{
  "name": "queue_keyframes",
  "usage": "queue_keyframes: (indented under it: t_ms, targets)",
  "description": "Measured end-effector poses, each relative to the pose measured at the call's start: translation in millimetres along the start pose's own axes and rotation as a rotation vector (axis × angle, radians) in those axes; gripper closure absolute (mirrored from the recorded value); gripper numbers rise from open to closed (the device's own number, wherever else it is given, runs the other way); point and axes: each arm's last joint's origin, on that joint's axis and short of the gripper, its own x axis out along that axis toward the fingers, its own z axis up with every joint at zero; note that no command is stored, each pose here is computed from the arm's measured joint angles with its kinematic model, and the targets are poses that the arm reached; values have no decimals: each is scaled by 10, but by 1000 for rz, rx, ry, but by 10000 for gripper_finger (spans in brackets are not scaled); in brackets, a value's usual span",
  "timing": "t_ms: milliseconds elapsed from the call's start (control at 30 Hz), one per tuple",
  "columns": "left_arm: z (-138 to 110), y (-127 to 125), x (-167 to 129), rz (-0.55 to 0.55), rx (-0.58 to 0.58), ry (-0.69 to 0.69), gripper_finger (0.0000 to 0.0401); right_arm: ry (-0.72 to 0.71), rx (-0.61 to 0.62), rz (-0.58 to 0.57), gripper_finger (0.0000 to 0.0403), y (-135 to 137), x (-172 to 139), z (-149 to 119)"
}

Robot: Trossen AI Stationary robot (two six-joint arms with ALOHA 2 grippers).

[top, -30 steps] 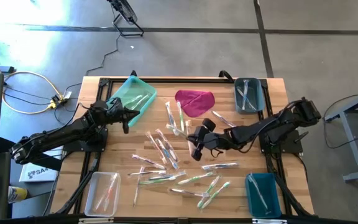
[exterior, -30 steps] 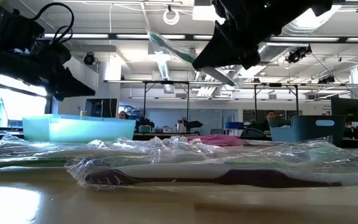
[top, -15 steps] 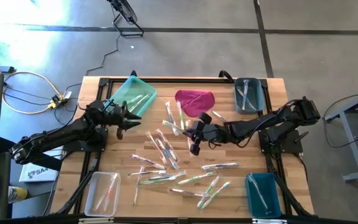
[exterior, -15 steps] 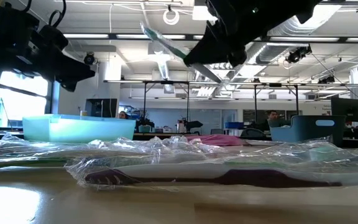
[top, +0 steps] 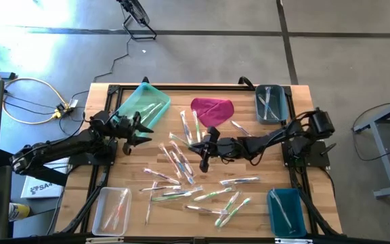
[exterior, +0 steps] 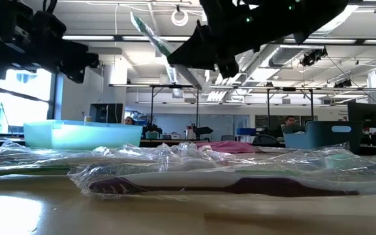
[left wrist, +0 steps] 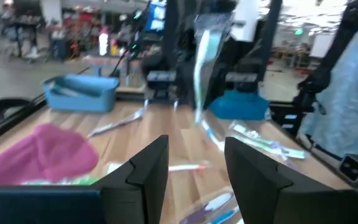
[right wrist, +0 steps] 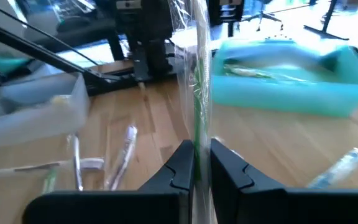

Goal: Pick & Place Toothbrushes
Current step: Put the green toothbrush to the green bin

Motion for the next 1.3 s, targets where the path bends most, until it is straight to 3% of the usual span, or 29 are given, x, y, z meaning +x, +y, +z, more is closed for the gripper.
queue_keyframes:
  t_ms: [200, 500, 1033, 1300]
  targets:
    - [44, -89, 44, -62, 46, -46, 251, -42, 23, 57, 383, -2, 137, -100]
    - [46, -145, 120, 57, 64, -74, 251, -100, -17, 90, 383, 65, 188, 80]
    - [75, -235, 314, -33, 102, -166, 251, -117, -64, 102, 382, 114, 188, 131]
    - [95, -278, 383, -38, 54, -224, 251, -119, -100, 99, 382, 113, 189, 130]
